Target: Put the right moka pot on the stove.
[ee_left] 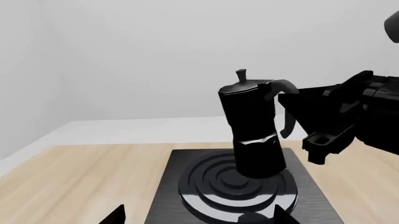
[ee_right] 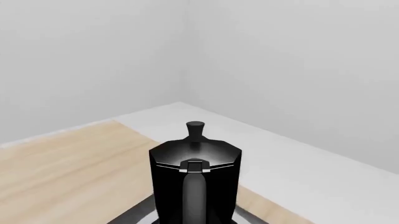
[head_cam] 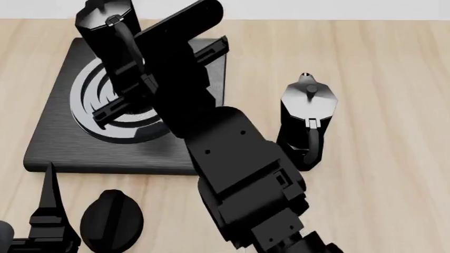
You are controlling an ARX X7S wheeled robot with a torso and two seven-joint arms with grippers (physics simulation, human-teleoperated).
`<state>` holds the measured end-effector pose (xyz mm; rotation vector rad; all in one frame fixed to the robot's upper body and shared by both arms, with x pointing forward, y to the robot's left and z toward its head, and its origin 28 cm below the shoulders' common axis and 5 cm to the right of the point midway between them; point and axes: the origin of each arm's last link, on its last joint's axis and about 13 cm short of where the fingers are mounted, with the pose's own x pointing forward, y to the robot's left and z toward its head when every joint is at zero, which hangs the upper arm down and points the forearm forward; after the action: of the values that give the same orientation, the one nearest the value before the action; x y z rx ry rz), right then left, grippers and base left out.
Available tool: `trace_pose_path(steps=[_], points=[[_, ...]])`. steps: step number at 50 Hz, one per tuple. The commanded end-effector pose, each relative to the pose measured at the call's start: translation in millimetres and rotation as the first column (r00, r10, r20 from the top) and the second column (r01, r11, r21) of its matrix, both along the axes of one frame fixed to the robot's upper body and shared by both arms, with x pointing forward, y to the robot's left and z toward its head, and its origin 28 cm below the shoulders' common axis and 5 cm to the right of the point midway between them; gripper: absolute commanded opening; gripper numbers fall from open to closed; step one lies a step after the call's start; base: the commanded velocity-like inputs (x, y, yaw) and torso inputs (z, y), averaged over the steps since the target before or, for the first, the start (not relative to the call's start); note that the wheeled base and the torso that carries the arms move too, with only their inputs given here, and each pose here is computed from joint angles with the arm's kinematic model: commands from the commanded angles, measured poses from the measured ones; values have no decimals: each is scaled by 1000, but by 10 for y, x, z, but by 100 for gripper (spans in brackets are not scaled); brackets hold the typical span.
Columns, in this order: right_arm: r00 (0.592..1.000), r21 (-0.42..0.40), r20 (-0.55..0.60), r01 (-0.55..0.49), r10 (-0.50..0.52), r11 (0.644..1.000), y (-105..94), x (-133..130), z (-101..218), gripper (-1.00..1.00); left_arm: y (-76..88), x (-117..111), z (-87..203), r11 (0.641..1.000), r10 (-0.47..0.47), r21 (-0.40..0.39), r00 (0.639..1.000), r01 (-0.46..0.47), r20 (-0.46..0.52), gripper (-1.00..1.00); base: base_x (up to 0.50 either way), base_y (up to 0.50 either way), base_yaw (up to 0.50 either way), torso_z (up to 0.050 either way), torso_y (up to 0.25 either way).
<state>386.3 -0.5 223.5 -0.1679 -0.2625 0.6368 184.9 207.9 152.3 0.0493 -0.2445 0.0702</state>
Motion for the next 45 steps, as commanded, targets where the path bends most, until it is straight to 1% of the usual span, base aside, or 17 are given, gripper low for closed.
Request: trace_pose_path(steps=[1,7,9,11,15,30,45], points=[[999,10,41,-8,8,1000,97,127,104,-100,-1,-1,2,1000,-4,0,1000,4,1,100,0,0,0,0,0],[999,13,38,-16,15,1000,149,185,102,-100,-1,-8,7,1000,-4,-2,1000,4,5,100,0,0,0,0,2],[999,26,32,-10,9,1000,159,206,98,-100,-3,-6,-3,1000,-6,0,1000,6,4,100,0,0,0,0,0],[1000,18,29,-11,11,1000,168,218,72,-100,-1,-7,14,1000,-5,-2,1000,5,6,100,0,0,0,0,0],[1000,35,14,-10,9,999,161,232,49,-100,-2,-4,-1,1000,-7,-1,1000,7,6,100,0,0,0,0,3],[999,38,18,28,-29,999,97,272,54,-100,-3,-1,8,1000,-8,-1,1000,8,3,100,0,0,0,1,1],[999,39,-37,31,-30,999,85,269,-26,-100,-3,-8,6,1000,-8,-2,1000,8,8,100,0,0,0,0,1]])
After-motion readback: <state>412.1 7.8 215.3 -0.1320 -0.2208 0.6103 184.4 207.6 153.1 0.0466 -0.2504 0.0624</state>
